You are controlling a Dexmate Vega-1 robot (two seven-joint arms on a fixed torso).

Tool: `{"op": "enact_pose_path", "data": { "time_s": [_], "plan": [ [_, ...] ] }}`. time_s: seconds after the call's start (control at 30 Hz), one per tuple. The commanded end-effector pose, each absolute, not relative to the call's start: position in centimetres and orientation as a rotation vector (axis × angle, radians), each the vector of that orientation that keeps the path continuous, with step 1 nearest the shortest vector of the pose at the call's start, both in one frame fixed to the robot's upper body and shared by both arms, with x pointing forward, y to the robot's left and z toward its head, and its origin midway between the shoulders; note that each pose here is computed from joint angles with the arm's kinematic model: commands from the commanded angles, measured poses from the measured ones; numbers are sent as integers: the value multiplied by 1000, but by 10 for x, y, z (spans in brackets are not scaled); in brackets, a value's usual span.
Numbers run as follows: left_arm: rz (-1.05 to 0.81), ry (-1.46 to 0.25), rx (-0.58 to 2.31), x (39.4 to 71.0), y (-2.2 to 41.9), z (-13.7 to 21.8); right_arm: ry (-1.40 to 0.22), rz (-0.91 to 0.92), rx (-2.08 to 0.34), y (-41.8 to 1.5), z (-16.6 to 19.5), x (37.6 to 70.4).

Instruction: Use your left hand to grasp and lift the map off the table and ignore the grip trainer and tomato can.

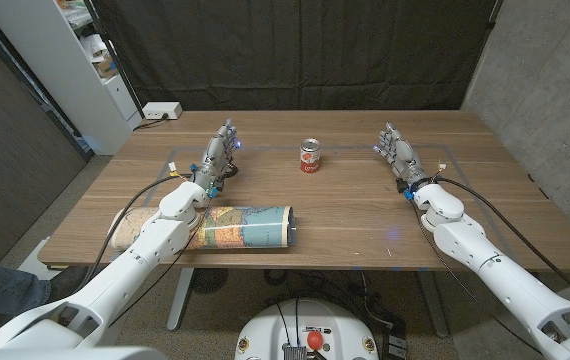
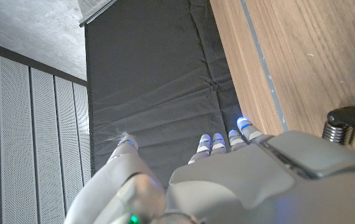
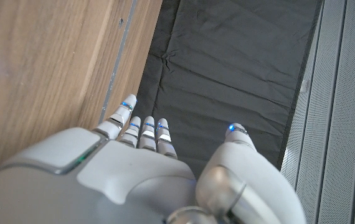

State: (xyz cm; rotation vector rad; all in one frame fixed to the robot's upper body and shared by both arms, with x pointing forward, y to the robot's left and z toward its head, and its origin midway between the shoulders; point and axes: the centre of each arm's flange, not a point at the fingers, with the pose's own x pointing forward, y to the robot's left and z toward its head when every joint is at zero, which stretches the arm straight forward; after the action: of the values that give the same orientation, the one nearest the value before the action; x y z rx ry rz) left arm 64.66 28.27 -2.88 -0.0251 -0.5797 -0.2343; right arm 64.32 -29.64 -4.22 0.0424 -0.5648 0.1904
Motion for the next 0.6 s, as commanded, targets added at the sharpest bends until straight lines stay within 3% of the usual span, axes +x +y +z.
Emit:
{"op": "enact_pose_path", "data": {
  "time_s": [0.03,0.6],
  "plan": [
    [-257,-598,-3,638,276,-22,-592,185,41,-302,-39,637],
    [-237,-627,43,614,274,-20,-600,198,50,-302,-35,640]
  ]
}}
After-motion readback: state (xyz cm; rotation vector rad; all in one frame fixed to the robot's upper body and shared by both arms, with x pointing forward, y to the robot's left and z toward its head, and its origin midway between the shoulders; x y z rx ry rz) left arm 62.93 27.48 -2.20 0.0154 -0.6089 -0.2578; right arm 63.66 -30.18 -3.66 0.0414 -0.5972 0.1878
